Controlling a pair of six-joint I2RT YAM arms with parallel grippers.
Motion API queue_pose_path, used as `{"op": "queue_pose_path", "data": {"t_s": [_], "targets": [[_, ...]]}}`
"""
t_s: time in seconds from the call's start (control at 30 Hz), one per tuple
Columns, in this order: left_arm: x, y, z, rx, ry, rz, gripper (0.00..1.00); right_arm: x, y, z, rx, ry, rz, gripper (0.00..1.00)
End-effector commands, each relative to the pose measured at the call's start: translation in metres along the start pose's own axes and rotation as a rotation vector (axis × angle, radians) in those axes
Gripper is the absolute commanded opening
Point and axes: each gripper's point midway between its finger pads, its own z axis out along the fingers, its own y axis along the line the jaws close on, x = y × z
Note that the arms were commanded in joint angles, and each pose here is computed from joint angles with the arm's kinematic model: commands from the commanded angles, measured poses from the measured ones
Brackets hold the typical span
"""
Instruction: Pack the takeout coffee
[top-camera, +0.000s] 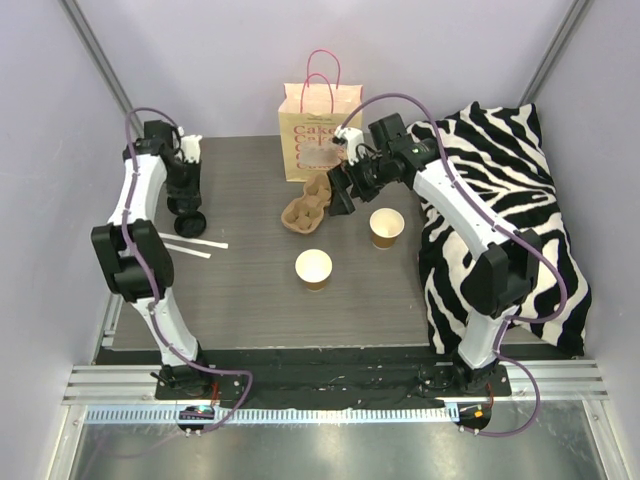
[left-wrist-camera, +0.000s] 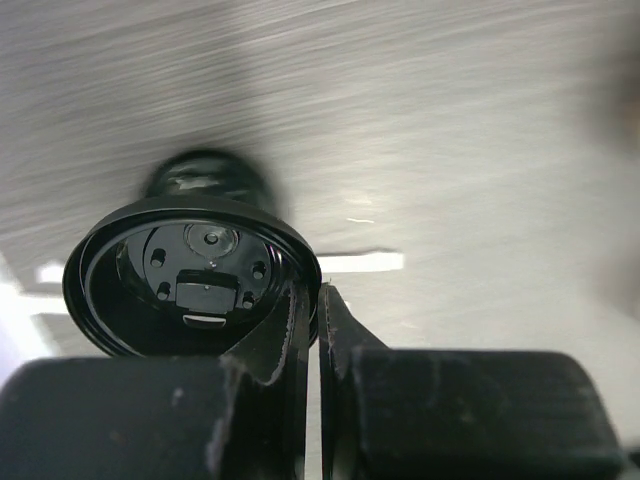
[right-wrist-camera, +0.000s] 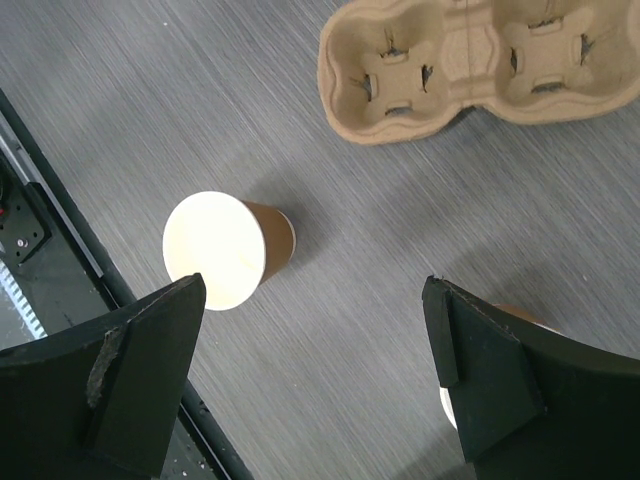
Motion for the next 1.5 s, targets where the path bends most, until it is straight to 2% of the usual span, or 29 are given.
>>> {"op": "queue_pose_path", "data": {"t_s": [0.0,0.07,0.17,0.27,0.3,0.33,0.37,0.4,0.43,0.47,0.5,0.53,0.57,0.6,0.63,0.67,0.7,0.77,0.9,1.07,1.13,1.17,1.23,1.27,1.3,1.4,1.47], "targets": [[-0.037,-0.097,-0.107,0.382,-0.249,0.094,0.00,-0.034,0.009,-0.011,-0.026,-0.096,-0.063,1.00],[-0.036,-0.143,-0.135,0.530,-0.274,0.152,0.00,-0.037,0.007,-0.016,-0.003,-0.105,-0.101,1.00],[-0.022,-0.195,-0.173,0.668,-0.284,0.207,0.00,-0.043,0.005,-0.035,0.037,-0.147,-0.211,1.00],[-0.008,-0.237,-0.209,0.892,-0.285,0.181,0.00,-0.046,0.017,-0.058,0.027,-0.236,-0.317,1.00],[-0.010,-0.252,-0.229,1.032,-0.319,0.193,0.00,-0.036,0.017,-0.057,0.021,-0.233,-0.327,1.00],[-0.002,-0.260,-0.241,1.105,-0.281,0.116,0.00,-0.051,0.029,-0.079,0.037,-0.320,-0.390,1.00],[0.000,-0.267,-0.249,1.165,-0.275,0.095,0.00,-0.044,0.035,-0.079,0.015,-0.333,-0.398,1.00],[-0.011,-0.273,-0.265,1.247,-0.360,0.155,0.00,-0.047,0.042,-0.088,0.010,-0.369,-0.417,1.00],[-0.001,-0.279,-0.274,1.301,-0.286,0.045,0.00,-0.060,0.055,-0.109,0.018,-0.457,-0.468,1.00],[-0.002,-0.284,-0.283,1.331,-0.291,0.031,0.00,-0.062,0.063,-0.117,0.007,-0.492,-0.453,1.00],[-0.013,-0.287,-0.300,1.348,-0.429,0.137,0.00,-0.062,0.069,-0.119,-0.011,-0.535,-0.467,1.00],[-0.013,-0.289,-0.307,1.359,-0.451,0.131,0.00,-0.064,0.074,-0.125,-0.016,-0.567,-0.467,1.00],[-0.006,-0.295,-0.316,1.397,-0.403,0.075,0.00,-0.066,0.087,-0.143,-0.024,-0.623,-0.468,1.00],[-0.007,-0.300,-0.327,1.418,-0.463,0.136,0.00,-0.060,0.092,-0.142,-0.045,-0.635,-0.465,1.00],[-0.004,-0.305,-0.334,1.444,-0.450,0.131,0.00,-0.067,0.098,-0.153,-0.043,-0.693,-0.494,1.00],[0.003,-0.312,-0.339,1.487,-0.382,0.085,0.00,-0.068,0.107,-0.162,-0.050,-0.727,-0.510,0.99],[0.004,-0.316,-0.350,1.516,-0.431,0.138,0.00,-0.068,0.111,-0.163,-0.063,-0.738,-0.497,0.98],[0.010,-0.324,-0.360,1.562,-0.432,0.159,0.00,-0.073,0.119,-0.169,-0.087,-0.761,-0.490,0.96],[0.019,-0.331,-0.384,1.603,-0.474,0.230,0.00,-0.088,0.133,-0.177,-0.171,-0.804,-0.416,0.91],[0.017,-0.332,-0.402,1.604,-0.595,0.315,0.00,-0.092,0.158,-0.183,-0.411,-0.817,-0.037,0.87],[0.017,-0.332,-0.405,1.596,-0.639,0.349,0.00,-0.092,0.159,-0.182,-0.464,-0.834,0.052,0.87],[0.016,-0.332,-0.406,1.592,-0.653,0.359,0.00,-0.093,0.162,-0.185,-0.517,-0.821,0.164,0.87],[0.015,-0.331,-0.408,1.586,-0.681,0.371,0.00,-0.100,0.161,-0.193,-0.569,-0.867,0.244,0.86],[0.014,-0.331,-0.410,1.582,-0.700,0.386,0.00,-0.102,0.162,-0.195,-0.623,-0.857,0.345,0.84],[0.014,-0.331,-0.411,1.580,-0.708,0.394,0.00,-0.106,0.162,-0.199,-0.653,-0.886,0.376,0.82],[0.011,-0.331,-0.418,1.576,-0.743,0.414,0.00,-0.112,0.157,-0.193,-0.680,-0.857,0.485,0.78],[0.009,-0.331,-0.420,1.575,-0.752,0.419,0.00,-0.115,0.158,-0.194,-0.698,-0.854,0.495,0.75]]}}
